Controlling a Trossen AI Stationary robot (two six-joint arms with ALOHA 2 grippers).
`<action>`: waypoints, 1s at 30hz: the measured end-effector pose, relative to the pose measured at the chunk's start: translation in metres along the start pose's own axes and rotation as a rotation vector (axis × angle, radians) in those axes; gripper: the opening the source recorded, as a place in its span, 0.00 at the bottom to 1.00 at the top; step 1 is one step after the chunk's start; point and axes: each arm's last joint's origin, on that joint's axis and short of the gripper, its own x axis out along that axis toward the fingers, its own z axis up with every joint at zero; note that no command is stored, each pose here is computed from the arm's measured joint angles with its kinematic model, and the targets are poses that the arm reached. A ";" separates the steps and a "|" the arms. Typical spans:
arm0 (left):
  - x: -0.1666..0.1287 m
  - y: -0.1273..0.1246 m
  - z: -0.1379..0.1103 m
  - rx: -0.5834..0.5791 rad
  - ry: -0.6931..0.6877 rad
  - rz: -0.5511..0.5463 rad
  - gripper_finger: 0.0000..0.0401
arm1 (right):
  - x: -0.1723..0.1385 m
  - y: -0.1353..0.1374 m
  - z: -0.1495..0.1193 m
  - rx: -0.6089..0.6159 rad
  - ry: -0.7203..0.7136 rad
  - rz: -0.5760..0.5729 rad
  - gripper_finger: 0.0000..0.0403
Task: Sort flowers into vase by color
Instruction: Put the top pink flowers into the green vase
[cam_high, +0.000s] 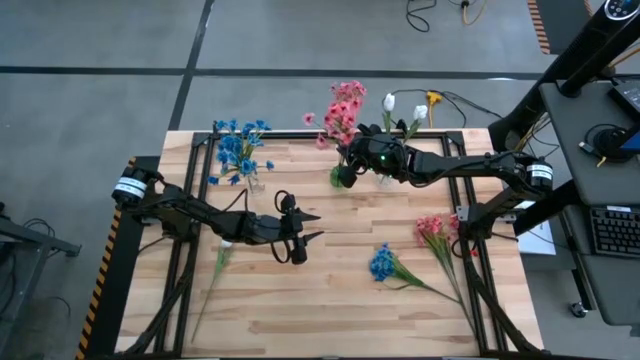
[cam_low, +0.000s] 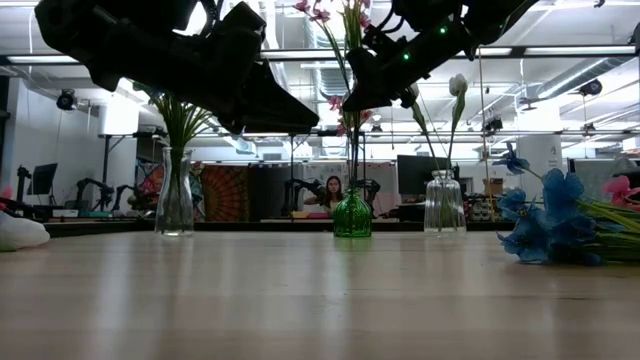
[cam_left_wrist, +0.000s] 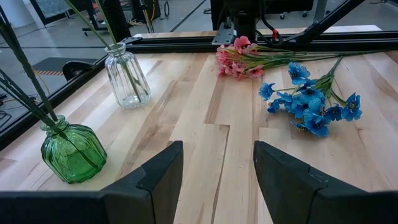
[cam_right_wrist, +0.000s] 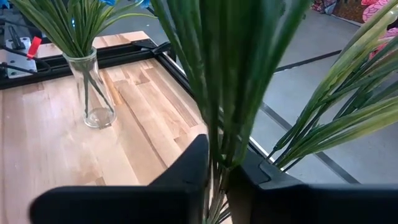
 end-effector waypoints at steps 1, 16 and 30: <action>0.000 0.000 0.000 0.000 0.000 0.000 0.44 | 0.000 0.000 0.000 0.001 0.000 0.000 0.13; 0.000 0.000 0.000 0.000 0.000 0.000 0.44 | -0.001 0.000 0.000 0.010 0.001 -0.001 0.45; 0.000 0.000 0.000 0.001 0.003 0.000 0.44 | -0.011 -0.003 0.015 0.003 0.113 -0.003 0.58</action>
